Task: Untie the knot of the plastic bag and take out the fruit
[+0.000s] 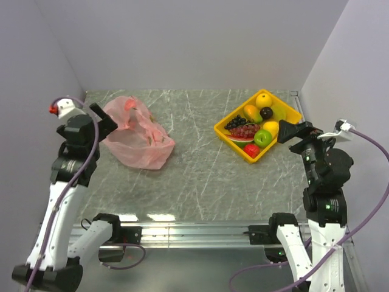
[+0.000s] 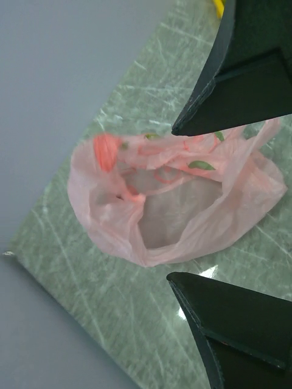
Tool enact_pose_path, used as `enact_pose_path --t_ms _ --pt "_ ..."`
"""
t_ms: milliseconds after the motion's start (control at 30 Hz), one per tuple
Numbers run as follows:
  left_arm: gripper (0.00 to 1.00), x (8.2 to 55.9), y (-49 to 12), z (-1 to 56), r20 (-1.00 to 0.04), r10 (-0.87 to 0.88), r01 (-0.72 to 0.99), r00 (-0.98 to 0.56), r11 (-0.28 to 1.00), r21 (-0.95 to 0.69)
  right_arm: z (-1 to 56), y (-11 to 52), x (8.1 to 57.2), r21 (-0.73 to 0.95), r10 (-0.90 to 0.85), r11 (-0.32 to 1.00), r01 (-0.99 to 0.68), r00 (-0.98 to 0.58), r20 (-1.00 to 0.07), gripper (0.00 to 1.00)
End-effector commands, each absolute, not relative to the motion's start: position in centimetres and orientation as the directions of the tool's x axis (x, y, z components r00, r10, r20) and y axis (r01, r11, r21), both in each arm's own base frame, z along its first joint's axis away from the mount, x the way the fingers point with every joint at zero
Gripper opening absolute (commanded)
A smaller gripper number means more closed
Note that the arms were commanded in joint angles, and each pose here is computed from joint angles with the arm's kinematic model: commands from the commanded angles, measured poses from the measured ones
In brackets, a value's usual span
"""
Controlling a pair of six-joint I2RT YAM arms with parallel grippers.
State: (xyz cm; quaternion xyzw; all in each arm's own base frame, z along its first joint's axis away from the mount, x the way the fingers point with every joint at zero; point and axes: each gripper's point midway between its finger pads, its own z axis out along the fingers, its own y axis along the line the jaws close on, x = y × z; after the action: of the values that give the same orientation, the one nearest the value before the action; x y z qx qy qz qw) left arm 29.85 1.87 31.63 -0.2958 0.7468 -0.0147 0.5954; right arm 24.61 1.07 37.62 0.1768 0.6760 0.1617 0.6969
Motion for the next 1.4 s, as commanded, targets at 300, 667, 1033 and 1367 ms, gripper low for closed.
enact_pose_path --t_ms 300,667,1033,1367 --pt "0.99 13.8 4.7 47.3 -0.903 -0.358 -0.224 0.237 0.884 -0.409 40.1 0.6 17.4 0.324 0.321 0.946 -0.007 0.155 -0.934 1.0" --pt "0.99 8.2 8.7 48.3 -0.816 -0.379 -0.236 0.436 0.827 -0.51 41.2 0.0 15.0 0.312 0.304 0.95 -0.016 0.285 -0.909 1.0" --pt "0.99 9.5 8.1 47.8 -0.808 -0.39 -0.203 0.442 0.834 -0.513 40.6 0.2 16.0 0.303 0.298 0.953 -0.021 0.265 -0.917 1.0" --pt "0.99 10.6 7.4 47.7 -0.808 -0.394 -0.185 0.438 0.84 -0.51 40.2 0.2 16.3 0.301 0.295 0.954 -0.018 0.253 -0.921 1.0"
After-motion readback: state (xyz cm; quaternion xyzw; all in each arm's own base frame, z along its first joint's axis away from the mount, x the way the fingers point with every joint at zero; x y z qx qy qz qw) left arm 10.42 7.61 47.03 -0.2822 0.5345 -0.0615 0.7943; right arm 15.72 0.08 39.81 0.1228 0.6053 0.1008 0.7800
